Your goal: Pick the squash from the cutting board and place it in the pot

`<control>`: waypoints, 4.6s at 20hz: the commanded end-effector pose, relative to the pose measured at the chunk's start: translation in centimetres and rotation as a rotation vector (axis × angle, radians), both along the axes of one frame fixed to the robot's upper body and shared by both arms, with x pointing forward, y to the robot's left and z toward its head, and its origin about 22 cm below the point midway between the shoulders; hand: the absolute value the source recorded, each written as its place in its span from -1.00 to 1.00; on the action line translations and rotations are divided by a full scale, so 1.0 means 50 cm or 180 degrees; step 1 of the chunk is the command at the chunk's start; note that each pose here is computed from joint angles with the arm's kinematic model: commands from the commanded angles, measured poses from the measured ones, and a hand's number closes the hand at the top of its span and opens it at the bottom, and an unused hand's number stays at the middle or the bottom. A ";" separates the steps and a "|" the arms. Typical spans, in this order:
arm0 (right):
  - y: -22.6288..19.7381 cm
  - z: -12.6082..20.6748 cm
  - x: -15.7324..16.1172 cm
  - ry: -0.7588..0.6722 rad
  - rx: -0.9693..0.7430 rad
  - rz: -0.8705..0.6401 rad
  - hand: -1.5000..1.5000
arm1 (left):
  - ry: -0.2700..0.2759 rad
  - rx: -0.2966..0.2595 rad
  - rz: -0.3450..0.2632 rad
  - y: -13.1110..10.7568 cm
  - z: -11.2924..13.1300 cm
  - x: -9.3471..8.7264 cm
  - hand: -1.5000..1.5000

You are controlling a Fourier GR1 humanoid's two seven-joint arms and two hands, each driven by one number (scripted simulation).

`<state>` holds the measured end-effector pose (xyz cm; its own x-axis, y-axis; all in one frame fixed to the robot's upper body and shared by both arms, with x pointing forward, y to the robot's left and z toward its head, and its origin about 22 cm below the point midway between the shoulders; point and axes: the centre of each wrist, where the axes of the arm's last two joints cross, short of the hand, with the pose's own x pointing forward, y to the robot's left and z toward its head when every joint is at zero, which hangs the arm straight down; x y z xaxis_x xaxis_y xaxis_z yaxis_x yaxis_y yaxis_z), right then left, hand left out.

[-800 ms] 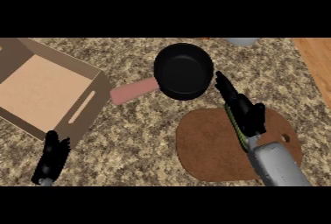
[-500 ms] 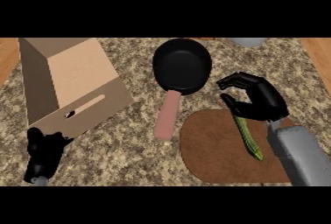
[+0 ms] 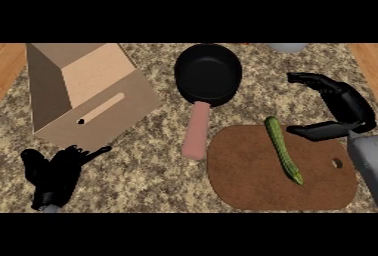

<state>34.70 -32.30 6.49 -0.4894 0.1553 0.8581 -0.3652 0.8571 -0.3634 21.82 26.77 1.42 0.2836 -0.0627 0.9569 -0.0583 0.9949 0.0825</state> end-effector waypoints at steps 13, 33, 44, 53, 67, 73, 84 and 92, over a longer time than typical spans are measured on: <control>-0.040 0.130 0.033 0.0148 -0.2066 0.1221 -1.00 | -0.1088 0.0062 0.0163 -0.018 0.142 0.063 0.00; 0.056 0.031 0.007 0.0391 -0.3045 0.1523 -1.00 | -0.1083 0.0109 0.0266 0.025 0.170 0.079 0.00; 0.060 -0.022 0.007 0.0338 -0.3202 0.1370 -1.00 | -0.1172 0.0032 0.0311 0.017 0.175 0.091 0.00; 0.087 -0.081 0.000 0.0402 -0.3335 0.1249 -1.00 | -0.1080 0.0047 0.0234 -0.009 0.147 0.064 0.00; 0.111 -0.108 0.008 -0.0033 -0.3392 0.1625 1.00 | -0.1108 0.0146 0.0275 0.003 0.140 0.071 0.00; 0.214 -0.115 -0.043 -0.0728 -0.3361 0.2645 1.00 | -0.1143 0.0127 0.0285 0.017 0.168 0.074 0.00; 0.282 -0.054 -0.199 -0.1407 -0.2946 0.3452 1.00 | -0.1059 0.0184 0.0408 0.023 0.128 0.031 0.00; 0.242 0.056 -0.168 -0.1307 -0.1484 0.2303 1.00 | -0.1141 0.0187 0.0434 0.024 0.164 0.016 0.00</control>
